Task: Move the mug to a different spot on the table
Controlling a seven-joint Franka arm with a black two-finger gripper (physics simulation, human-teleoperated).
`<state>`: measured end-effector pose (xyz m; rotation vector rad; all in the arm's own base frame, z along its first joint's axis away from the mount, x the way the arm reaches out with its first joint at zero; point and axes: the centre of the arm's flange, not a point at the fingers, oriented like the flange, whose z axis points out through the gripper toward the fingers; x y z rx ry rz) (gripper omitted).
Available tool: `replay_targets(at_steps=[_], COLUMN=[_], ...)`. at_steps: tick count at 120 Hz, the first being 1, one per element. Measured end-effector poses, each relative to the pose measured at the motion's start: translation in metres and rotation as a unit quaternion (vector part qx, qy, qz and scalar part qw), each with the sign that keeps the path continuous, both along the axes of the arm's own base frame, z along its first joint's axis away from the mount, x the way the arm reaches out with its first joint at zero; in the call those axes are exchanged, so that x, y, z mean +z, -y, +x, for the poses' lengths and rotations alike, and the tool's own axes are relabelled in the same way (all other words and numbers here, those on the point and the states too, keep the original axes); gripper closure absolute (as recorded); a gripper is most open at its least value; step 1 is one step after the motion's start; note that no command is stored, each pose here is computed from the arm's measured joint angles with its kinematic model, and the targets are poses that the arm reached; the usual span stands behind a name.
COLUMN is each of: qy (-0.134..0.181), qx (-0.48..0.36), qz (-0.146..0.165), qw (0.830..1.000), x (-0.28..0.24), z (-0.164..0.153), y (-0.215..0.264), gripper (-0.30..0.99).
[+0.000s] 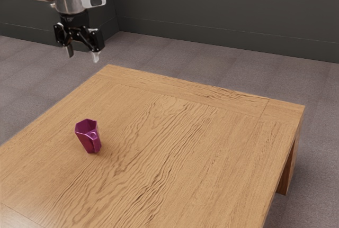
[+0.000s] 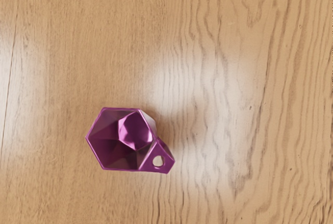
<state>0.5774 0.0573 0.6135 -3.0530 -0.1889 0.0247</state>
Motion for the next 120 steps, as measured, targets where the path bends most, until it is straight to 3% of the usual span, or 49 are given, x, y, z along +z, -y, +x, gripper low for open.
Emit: replay_targets(at_steps=[36,56,85,120], qy=[0.029,0.037,-0.011,0.0], qx=[0.002,0.089,0.245,0.377], qz=[-0.005,-0.009,-0.022,-0.03], qw=[1.0,0.995,0.969,0.926], x=[0.013,0.002,-0.119,-0.212], z=[-0.002,-0.008,-0.022,-0.03], y=[-0.001,-0.011,-0.014,0.008], gripper=[0.02,0.02,0.02,0.02])
